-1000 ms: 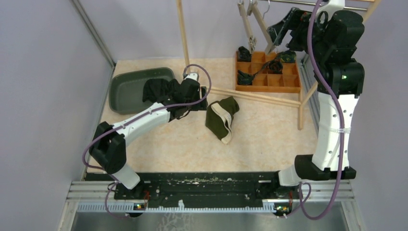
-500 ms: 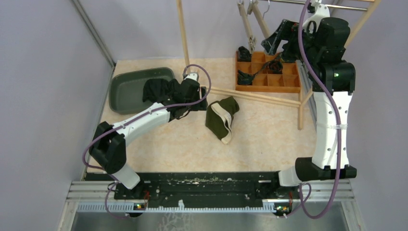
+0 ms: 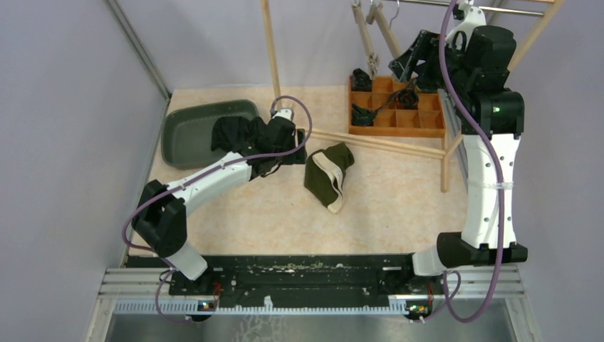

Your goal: Clip the underwear to the hanger

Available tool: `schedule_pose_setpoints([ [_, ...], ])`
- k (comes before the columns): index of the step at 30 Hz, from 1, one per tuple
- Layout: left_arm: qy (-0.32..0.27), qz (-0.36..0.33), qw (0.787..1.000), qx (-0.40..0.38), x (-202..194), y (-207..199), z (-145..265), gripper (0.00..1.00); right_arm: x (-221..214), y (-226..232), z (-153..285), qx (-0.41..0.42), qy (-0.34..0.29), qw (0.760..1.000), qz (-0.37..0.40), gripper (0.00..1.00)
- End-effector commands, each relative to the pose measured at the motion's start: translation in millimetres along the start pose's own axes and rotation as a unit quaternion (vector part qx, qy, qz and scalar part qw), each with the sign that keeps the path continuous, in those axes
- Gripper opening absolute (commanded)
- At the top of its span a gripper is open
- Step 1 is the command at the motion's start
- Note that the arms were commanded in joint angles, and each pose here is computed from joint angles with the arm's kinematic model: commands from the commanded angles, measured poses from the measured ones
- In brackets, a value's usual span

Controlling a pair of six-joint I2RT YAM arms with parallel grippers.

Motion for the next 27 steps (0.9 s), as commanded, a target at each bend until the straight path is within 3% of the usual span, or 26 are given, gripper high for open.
schedule_pose_setpoints([
  [1, -0.007, 0.011, 1.0, -0.006, 4, 1, 5, 0.77, 16, 4, 2, 0.013, -0.032, 0.999, 0.014, 0.68],
  [4, -0.006, 0.011, 1.0, -0.005, 2, 2, 4, 0.77, 18, 4, 1, 0.015, -0.033, 0.999, 0.014, 0.55],
  [11, -0.006, 0.014, 1.0, -0.004, 2, 4, 4, 0.77, 20, 4, 0, 0.01, -0.036, 0.999, 0.013, 0.03],
  [21, -0.003, 0.015, 1.0, -0.004, 0, 5, 3, 0.77, 23, 4, 7, 0.0, -0.054, 0.998, 0.016, 0.0],
  [27, -0.002, 0.015, 1.0, -0.003, -1, 6, 3, 0.77, 29, 7, 31, -0.016, -0.114, 0.993, 0.027, 0.0],
])
Point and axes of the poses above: each gripper's point midway between its finger pads, its own z axis back along the fingers, its own y axis along the line the jaws close on, x = y × z, the point moved 7 cm from there along z, back along the fingers, and after that the axes turned 2 degrees about z, right-handed, at the moved point
